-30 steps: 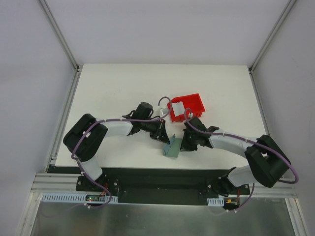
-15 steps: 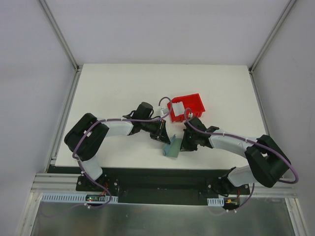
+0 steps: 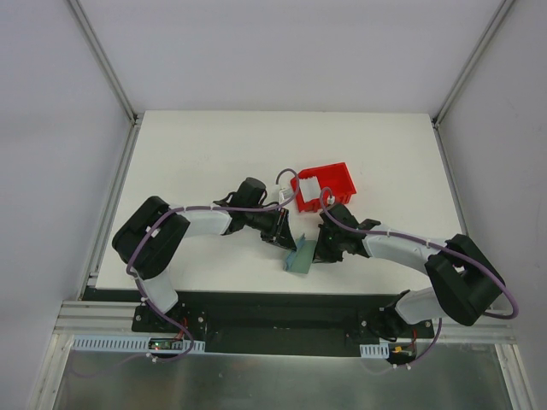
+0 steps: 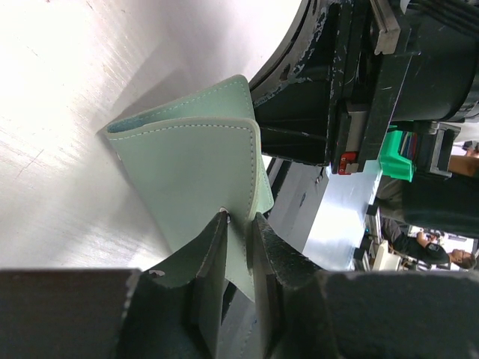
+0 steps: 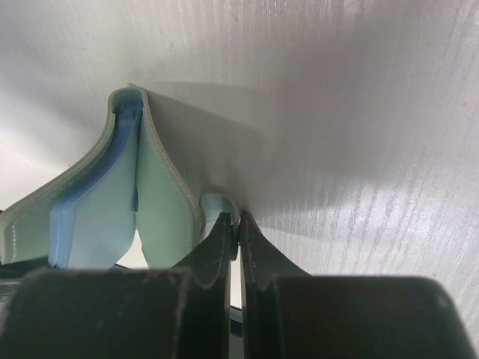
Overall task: Put the credit cards into the card holder
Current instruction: Open the card holder at the center of the board, then pick up the credit card from the storage box.
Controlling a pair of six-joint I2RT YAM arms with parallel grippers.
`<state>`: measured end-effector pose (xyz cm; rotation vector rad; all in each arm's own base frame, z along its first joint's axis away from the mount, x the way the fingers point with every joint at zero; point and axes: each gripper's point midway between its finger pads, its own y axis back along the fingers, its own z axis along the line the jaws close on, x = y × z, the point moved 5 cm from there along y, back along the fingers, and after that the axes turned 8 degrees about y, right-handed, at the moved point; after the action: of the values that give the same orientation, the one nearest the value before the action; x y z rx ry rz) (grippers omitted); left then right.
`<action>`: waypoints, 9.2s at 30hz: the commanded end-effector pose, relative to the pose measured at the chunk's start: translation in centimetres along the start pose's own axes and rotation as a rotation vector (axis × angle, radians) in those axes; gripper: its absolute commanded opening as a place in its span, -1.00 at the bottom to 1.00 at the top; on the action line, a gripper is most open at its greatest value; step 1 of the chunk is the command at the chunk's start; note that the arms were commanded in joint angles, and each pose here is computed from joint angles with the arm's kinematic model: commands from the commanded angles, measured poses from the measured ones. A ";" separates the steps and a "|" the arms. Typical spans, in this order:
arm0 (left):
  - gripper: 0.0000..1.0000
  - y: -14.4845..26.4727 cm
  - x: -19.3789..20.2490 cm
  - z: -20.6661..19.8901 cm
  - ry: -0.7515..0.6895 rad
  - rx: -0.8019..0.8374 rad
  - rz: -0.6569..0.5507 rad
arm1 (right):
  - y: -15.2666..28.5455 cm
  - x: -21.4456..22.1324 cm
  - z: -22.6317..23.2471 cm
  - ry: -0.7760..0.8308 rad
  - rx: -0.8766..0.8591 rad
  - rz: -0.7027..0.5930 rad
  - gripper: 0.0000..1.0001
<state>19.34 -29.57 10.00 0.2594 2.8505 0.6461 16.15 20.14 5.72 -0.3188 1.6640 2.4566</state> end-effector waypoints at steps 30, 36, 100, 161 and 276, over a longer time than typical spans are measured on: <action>-0.95 -1.0 0.9 0.6 0.000 0.011 0.063 | -0.6 2.4 -3.6 0.046 0.175 0.067 -0.99; -0.88 -1.0 1.3 1.2 0.007 -0.006 0.073 | -0.5 2.4 -3.5 0.050 0.173 0.067 -0.99; -1.00 3.0 1.3 2.9 0.065 -0.395 -0.199 | 7.5 -4.1 6.6 0.117 -0.210 -0.343 -0.61; -1.00 10.1 3.8 7.9 0.210 -0.332 -0.415 | -2.2 -2.0 6.2 0.207 0.047 -0.051 -0.67; -1.00 9.3 -0.2 6.3 0.203 -0.263 -0.347 | 3.2 -24.4 1.6 0.220 -0.041 -0.162 -0.86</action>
<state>21.58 -18.38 7.80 -0.3827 2.8626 1.0646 38.44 20.28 12.36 -0.6457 1.6409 2.4423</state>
